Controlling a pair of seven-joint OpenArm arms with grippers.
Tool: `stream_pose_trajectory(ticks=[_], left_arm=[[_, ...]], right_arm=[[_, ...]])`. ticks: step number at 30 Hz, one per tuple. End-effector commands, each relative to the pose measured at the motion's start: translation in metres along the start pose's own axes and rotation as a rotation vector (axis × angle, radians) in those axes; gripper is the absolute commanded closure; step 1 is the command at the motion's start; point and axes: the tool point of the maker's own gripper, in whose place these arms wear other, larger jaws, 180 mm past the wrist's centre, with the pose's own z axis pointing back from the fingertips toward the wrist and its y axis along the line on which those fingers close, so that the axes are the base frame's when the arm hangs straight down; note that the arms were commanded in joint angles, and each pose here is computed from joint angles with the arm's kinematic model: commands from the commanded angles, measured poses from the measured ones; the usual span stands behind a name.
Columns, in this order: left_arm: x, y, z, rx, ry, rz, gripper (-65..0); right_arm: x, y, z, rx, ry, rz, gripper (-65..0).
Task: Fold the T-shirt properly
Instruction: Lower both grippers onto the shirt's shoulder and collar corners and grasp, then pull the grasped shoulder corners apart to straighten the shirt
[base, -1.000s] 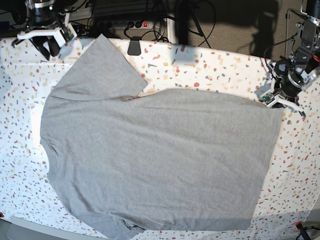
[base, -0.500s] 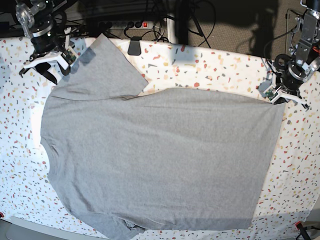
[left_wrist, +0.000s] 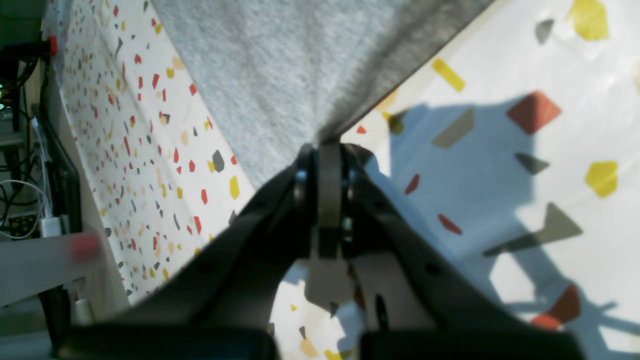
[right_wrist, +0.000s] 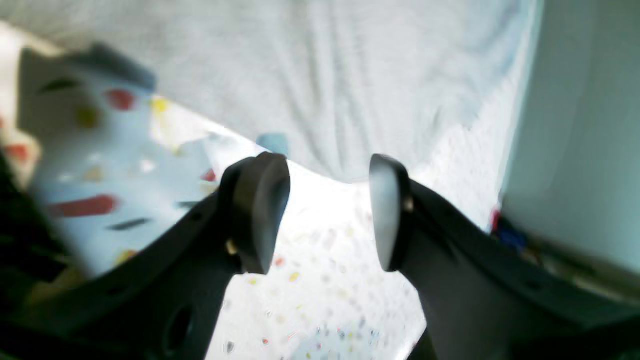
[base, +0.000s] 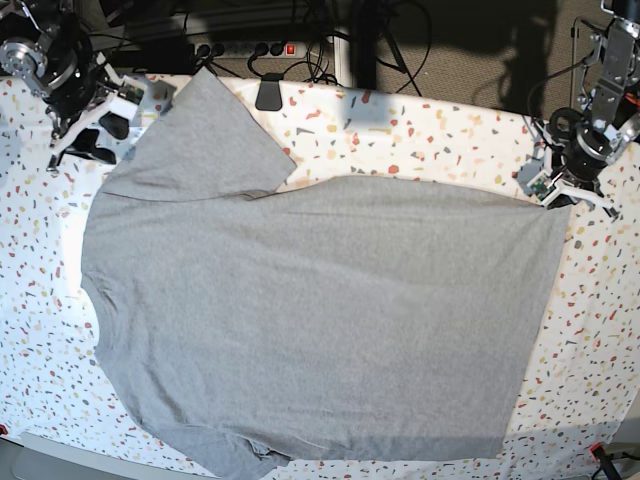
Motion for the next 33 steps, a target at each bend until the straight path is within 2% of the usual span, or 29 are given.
stream_pose_trajectory(ticks=[1,8,13,17,23,28,33], left_arm=[[-0.016,-0.011,0.003,-0.055,0.066,-0.019,0.0],[-0.021,-0.011,0.003,-0.054,0.091,-0.019,0.0],[-0.028,-0.011,0.004,-0.054,0.133,-0.021,0.0],[-0.029,-0.011,0.004,-0.053,0.138,-0.021,0.0],[-0.029,-0.011,0.004,-0.053,0.138,-0.021,0.0],[-0.029,-0.011,0.004,-0.053,0.138,-0.021,0.0],[-0.029,-0.011,0.004,-0.053,0.138,-0.021,0.0]], right_arm=[[0.005,-0.011,0.0,-0.026,-0.027,0.032,-30.0],[0.006,-0.012,-0.005,-0.025,-0.057,0.04,-29.9],[-0.016,0.01,-0.024,0.006,0.008,0.012,-29.9],[-0.026,0.019,-0.036,-0.001,0.082,0.076,-29.9],[-0.013,0.028,-0.054,0.016,0.06,0.061,-29.9],[-0.004,0.046,-0.06,0.111,0.039,0.082,-29.9],[-0.005,0.054,-0.059,0.161,0.04,0.102,-29.9]])
